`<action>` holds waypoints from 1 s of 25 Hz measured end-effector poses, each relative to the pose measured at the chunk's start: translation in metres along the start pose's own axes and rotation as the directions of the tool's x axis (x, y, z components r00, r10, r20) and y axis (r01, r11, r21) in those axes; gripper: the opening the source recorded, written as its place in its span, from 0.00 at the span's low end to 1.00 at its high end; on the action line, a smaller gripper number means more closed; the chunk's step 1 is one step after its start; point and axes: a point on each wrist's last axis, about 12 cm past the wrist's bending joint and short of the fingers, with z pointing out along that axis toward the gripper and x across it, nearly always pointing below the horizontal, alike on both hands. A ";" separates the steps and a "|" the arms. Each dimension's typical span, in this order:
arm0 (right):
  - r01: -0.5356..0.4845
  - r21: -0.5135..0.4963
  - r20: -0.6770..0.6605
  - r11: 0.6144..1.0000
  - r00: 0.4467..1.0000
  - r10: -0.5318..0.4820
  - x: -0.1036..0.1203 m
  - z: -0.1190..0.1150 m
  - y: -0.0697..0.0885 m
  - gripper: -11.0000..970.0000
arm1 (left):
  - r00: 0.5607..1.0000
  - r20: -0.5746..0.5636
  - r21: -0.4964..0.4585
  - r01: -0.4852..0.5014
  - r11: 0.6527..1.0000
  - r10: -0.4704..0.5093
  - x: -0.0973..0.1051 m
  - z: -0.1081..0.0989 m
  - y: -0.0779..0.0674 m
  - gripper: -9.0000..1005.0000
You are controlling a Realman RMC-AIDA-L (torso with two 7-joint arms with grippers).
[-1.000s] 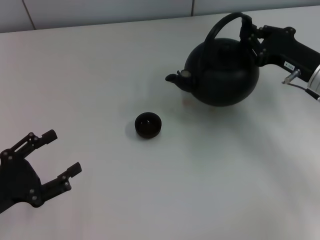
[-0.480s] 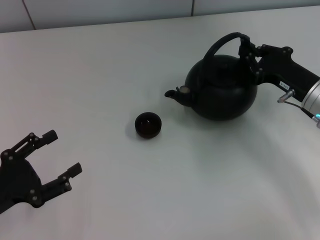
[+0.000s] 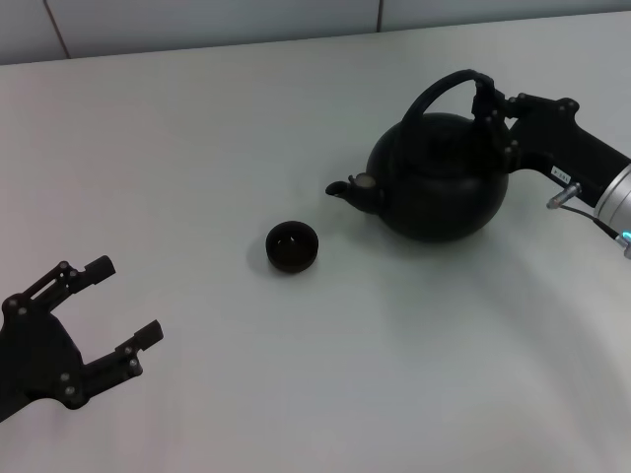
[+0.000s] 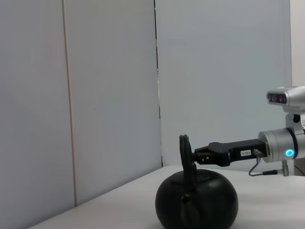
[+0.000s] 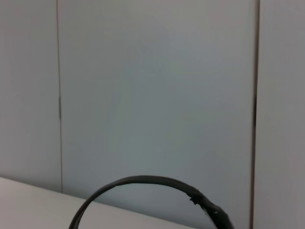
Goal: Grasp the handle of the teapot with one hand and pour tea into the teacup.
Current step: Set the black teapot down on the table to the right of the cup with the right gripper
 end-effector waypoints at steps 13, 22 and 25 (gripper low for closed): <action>-0.010 0.020 0.007 1.000 1.000 0.010 0.003 -0.004 0.002 0.16 | 1.000 0.001 -0.004 0.000 1.000 0.000 0.000 -0.001 0.000 0.84; -0.029 0.046 0.035 0.999 0.999 0.027 0.004 -0.013 0.000 0.43 | 1.000 0.006 -0.003 0.000 1.000 0.000 -0.001 -0.001 0.000 0.83; -0.033 0.045 0.042 0.998 0.999 0.031 0.006 -0.019 0.001 0.50 | 1.000 0.006 0.000 0.000 1.000 0.000 -0.001 0.000 0.000 0.83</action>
